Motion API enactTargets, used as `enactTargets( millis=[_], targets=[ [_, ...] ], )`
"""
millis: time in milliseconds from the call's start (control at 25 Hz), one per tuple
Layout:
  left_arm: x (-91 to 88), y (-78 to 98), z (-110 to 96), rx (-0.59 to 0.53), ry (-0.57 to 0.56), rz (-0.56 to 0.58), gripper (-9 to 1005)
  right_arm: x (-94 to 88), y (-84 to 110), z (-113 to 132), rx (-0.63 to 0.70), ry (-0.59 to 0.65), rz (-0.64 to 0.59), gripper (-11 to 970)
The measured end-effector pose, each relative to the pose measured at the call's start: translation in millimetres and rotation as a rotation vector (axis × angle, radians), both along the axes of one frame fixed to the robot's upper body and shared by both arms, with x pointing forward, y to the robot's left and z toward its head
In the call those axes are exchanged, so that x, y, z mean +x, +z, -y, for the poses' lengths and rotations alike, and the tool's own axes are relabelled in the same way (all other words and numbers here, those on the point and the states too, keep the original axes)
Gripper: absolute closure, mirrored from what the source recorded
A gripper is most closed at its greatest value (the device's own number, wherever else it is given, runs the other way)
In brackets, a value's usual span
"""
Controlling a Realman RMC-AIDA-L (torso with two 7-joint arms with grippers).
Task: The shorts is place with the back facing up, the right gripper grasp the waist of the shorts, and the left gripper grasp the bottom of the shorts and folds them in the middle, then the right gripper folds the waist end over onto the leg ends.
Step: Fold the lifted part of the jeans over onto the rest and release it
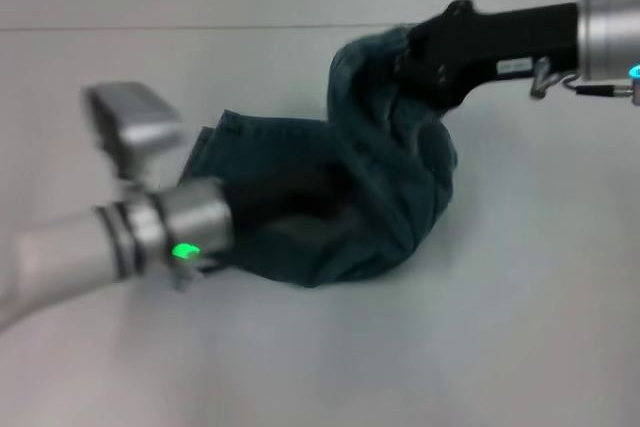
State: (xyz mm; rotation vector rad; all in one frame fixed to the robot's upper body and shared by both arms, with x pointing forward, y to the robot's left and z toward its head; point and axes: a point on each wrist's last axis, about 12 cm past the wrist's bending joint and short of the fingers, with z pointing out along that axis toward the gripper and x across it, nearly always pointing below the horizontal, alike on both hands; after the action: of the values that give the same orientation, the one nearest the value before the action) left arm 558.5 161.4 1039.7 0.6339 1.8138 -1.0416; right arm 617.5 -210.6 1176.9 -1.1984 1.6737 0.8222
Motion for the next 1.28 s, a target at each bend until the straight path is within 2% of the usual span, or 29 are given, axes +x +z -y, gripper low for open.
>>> enactTargets(
  millis=[80,200,240,360,480,640,800,1000,1160,1280],
  targets=[
    [5.9,3.6,-34,0.026,0.113,0.045,995,0.6,-0.1,-5,-0.037,0.024,-0.010,909],
    [2.7,10.8,-93,0.048,0.310,0.094,995,2.7,1.6,-8,-0.081,0.044,-0.016,909],
    [-3.7,14.5,-118,0.041,0.389,0.112,995,3.3,2.5,-10,-0.095,0.057,-0.016,909],
    [-26.7,27.4,-166,-0.010,0.525,0.164,995,4.2,3.2,-22,-0.152,0.109,-0.016,900],
    [-50.7,33.7,-192,-0.066,0.592,0.203,994,4.7,4.1,-42,-0.233,0.188,-0.001,888],
    [-74.3,29.1,-201,-0.118,0.616,0.207,994,7.4,11.4,-77,-0.361,0.301,0.057,871],
    [-82.4,24.3,-201,-0.129,0.620,0.193,994,11.7,20.6,-116,-0.477,0.414,0.146,854],
    [-89.6,18.0,-199,-0.153,0.619,0.169,994,11.6,19.7,-157,-0.584,0.543,0.247,832],
    [-92.0,14.1,-195,-0.172,0.615,0.151,995,9.8,16.1,-178,-0.676,0.603,0.324,815],
    [-92.1,11.9,-193,-0.183,0.613,0.141,995,7.6,16.3,-183,-0.688,0.633,0.355,802]
  ],
)
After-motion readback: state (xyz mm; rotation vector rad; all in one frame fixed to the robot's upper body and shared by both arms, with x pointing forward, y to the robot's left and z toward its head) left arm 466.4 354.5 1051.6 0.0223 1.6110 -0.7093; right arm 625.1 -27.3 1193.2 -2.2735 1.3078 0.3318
